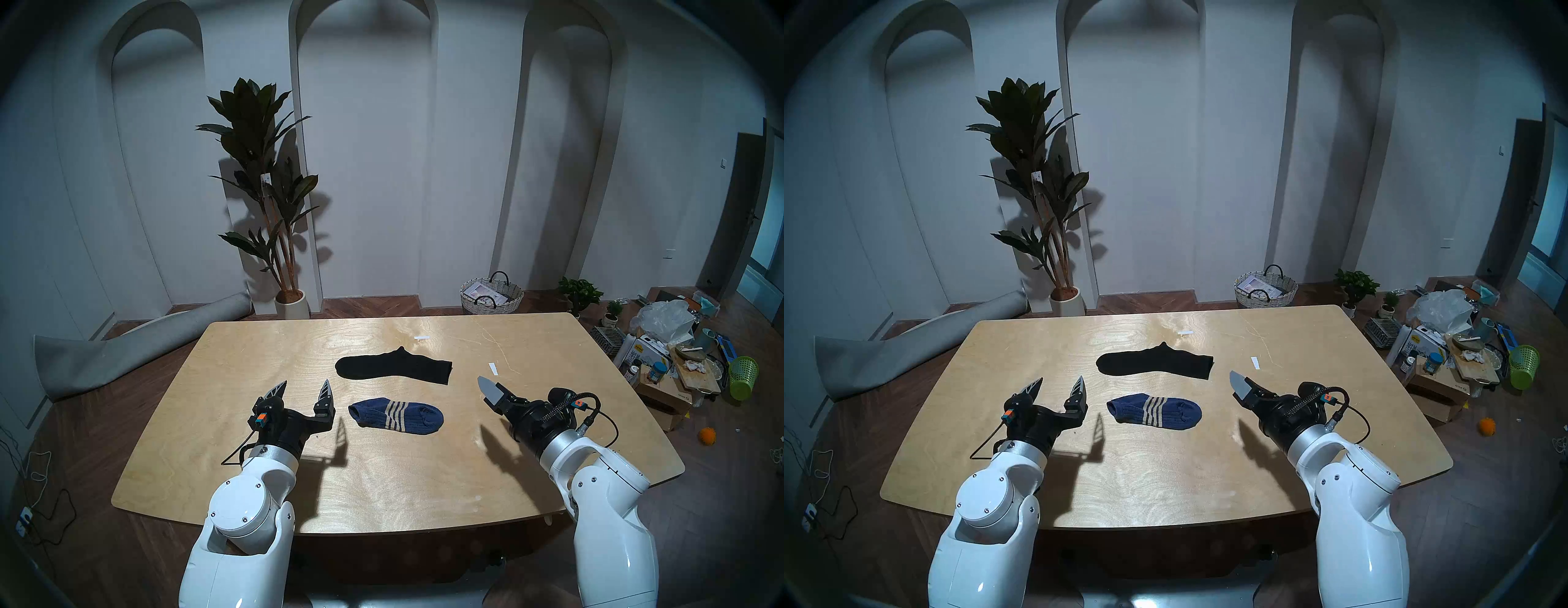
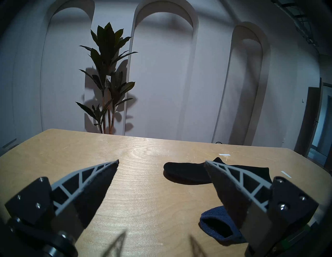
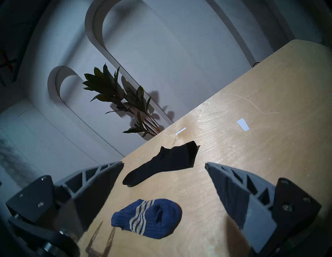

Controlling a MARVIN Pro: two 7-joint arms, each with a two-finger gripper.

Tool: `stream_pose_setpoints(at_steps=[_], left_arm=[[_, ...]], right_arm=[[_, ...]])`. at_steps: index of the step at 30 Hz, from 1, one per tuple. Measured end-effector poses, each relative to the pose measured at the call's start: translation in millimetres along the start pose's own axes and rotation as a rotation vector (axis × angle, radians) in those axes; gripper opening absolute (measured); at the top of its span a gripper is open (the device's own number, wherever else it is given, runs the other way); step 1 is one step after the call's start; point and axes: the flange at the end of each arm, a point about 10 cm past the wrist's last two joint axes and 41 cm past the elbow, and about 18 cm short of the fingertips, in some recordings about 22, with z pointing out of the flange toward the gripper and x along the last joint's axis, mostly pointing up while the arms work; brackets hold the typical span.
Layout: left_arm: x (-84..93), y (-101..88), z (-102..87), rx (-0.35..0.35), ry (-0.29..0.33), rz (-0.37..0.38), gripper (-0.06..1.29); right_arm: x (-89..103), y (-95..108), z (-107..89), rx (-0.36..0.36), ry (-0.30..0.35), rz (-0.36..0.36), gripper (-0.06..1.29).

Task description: Fold socks in half once and place them neatly on the table

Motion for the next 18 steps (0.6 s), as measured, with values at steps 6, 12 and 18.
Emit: stream_pose_setpoints(at_steps=[6, 12, 18], left_arm=[[-2.0, -2.0, -2.1, 0.005, -0.005, 0.001, 1.24], [-3.3, -4.7, -3.7, 0.019, -0.009, 0.000, 1.24], [-3.4, -5.6, -4.0, 0.030, -0.008, -0.003, 1.24]], right_arm=[[-21.6, -1.9, 5.7, 0.063, -0.065, 0.204, 1.23], [-34.6, -11.8, 7.8, 0.155, -0.072, 0.407, 1.23], [-31.1, -16.0, 9.6, 0.184, -0.028, 0.542, 1.23]])
